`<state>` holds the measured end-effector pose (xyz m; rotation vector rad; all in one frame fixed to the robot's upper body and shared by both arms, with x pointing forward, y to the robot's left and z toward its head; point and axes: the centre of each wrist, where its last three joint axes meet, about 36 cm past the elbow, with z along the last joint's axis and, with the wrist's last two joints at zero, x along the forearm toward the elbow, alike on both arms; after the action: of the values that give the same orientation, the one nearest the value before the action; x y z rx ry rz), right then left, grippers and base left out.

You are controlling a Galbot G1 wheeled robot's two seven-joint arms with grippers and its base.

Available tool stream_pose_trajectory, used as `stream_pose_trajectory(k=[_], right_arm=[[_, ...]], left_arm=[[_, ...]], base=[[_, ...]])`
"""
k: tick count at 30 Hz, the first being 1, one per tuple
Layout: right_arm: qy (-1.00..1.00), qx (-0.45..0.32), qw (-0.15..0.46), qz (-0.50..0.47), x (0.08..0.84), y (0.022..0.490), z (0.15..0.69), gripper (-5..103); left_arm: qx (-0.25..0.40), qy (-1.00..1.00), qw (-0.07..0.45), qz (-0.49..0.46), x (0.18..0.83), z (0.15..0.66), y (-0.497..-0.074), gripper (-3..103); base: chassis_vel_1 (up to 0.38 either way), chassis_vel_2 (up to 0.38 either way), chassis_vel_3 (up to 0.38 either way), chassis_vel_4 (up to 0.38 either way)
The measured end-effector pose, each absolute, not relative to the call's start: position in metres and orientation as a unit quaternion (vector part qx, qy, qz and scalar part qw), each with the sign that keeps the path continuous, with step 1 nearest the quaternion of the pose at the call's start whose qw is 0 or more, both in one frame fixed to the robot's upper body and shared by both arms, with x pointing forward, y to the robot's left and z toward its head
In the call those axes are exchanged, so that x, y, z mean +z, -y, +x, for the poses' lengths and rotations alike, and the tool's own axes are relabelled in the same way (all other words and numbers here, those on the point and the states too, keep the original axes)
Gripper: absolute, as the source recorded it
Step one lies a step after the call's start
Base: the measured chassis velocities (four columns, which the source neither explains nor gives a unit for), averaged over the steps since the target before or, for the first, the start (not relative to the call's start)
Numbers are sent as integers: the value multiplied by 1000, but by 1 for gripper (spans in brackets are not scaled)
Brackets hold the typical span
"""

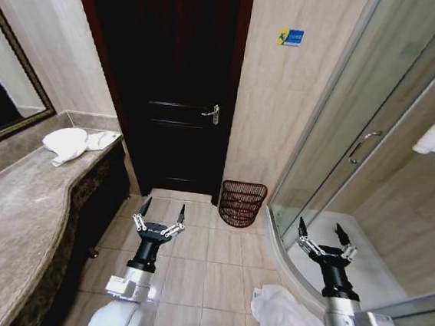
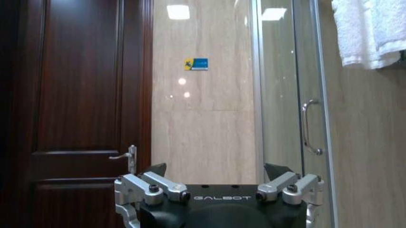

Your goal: Discard the used towel into the hamper.

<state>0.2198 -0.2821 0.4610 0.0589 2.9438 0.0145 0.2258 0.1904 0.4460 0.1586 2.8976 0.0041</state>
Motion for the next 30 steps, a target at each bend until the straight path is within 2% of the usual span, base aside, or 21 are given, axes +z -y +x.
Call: stream_pose_trajectory(k=[16,30], right_arm=[[-991,11,125,44,454,280,227,100],[-991,8,127,50,452,281,227,100]], left_arm=[[-7,-992,117,49,446,226,-191,100],[-9,-992,113,46,446,226,-190,100]], base=[[-151,151,155,-144],[36,-1,3,33]])
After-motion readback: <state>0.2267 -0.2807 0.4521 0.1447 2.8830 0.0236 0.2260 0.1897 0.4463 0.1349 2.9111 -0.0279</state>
